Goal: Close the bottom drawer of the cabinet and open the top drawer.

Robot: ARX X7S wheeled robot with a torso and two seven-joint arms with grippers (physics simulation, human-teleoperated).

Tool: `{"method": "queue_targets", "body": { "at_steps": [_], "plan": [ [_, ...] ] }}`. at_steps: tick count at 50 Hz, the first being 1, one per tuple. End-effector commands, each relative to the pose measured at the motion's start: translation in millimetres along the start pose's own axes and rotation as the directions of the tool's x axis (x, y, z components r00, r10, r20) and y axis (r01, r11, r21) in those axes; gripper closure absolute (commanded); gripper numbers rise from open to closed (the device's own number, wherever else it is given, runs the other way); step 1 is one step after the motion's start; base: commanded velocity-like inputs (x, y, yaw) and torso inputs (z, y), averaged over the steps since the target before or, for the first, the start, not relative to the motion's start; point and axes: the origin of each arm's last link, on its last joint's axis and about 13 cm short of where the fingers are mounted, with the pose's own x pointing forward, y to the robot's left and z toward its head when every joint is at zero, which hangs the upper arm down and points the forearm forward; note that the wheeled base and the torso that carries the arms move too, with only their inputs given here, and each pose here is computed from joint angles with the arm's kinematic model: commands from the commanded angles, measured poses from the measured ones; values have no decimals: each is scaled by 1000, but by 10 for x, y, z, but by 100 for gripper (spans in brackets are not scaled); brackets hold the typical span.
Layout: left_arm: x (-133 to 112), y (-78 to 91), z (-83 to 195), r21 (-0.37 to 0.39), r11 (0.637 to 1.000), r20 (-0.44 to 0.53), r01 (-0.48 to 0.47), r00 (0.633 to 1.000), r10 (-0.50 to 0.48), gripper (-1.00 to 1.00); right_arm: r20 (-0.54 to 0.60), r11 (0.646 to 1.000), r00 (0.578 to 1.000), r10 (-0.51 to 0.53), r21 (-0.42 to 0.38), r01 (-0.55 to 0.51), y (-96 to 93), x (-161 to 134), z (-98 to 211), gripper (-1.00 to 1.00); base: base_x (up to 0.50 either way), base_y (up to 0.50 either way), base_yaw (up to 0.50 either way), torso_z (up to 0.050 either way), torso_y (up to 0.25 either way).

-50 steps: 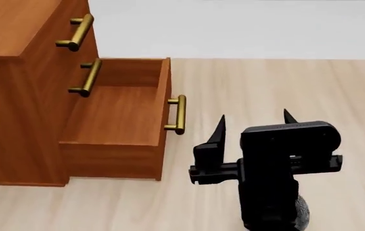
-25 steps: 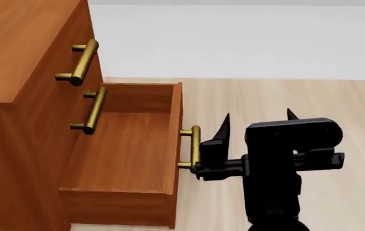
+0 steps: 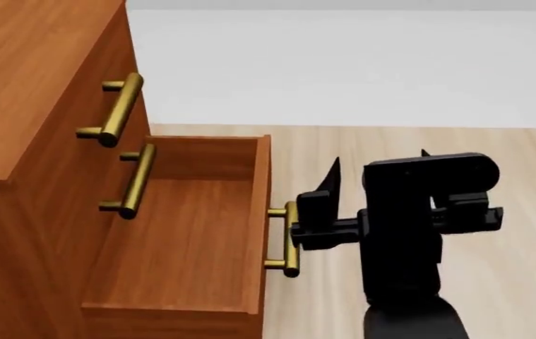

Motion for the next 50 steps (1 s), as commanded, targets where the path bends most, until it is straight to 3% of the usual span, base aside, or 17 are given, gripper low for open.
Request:
{"method": "queue_targets", "body": {
  "at_steps": [1, 10, 18, 25, 31, 35, 40, 42, 44, 46, 50],
  "plan": [
    [-1, -3, 0, 4, 1000, 1, 0, 1000, 0, -100, -10, 1000, 1000, 12, -11, -12, -49, 107, 158, -100, 500, 12, 0, 0, 0],
    [-1, 0, 1, -2, 1000, -5, -4, 1000, 4, -100, -96, 999, 995, 42, 23, -40, -145, 249, 514, -100, 410, 11, 0, 0, 0],
    [-3, 1, -2, -2, 1000, -7, -3, 1000, 3, -100, -214, 986, 975, 66, 165, -31, -271, 422, 797, -100, 13, 1, 0, 0, 0],
    [-1, -4, -3, 5, 1000, -5, -1, 1000, 1, -100, -253, 986, 967, 40, 170, 3, -317, 502, 1033, -100, 0, 0, 0, 0, 0],
    [1, -6, -10, 21, 1000, -5, -1, 1000, 1, -100, -290, 974, 956, 44, 227, 24, -356, 583, 1141, -100, 0, 0, 0, 0, 0],
    [4, -9, -14, 32, 999, -8, -3, 1000, 3, -100, -312, 988, 950, 20, 153, 29, -343, 631, 1117, -100, 0, 0, 0, 0, -22],
    [4, -11, -18, 37, 999, -8, 1, 1000, -1, -100, -318, 977, 946, 64, 213, 5, -335, 658, 1077, -100, 0, 0, 0, 0, -165],
    [6, -16, -19, 44, 999, -9, 2, 1000, -2, -100, -315, 979, 948, 50, 203, 16, -338, 675, 1070, -100, 0, 0, 0, 0, -177],
    [6, -16, -16, 43, 999, -8, 2, 1000, -2, -100, -304, 988, 948, 98, 142, -57, -314, 689, 1051, -100, 0, 0, 0, 0, -191],
    [5, -17, -16, 45, 999, -7, 3, 1000, -3, -100, -322, 991, 945, 53, 130, -11, -314, 708, 1027, -100, 0, 0, 0, 0, -201],
    [5, -15, -17, 45, 999, -7, 4, 1000, -3, -100, -340, 993, 937, 76, 115, -38, -286, 728, 998, -100, 0, 0, 0, 0, -206]
  ]
}}
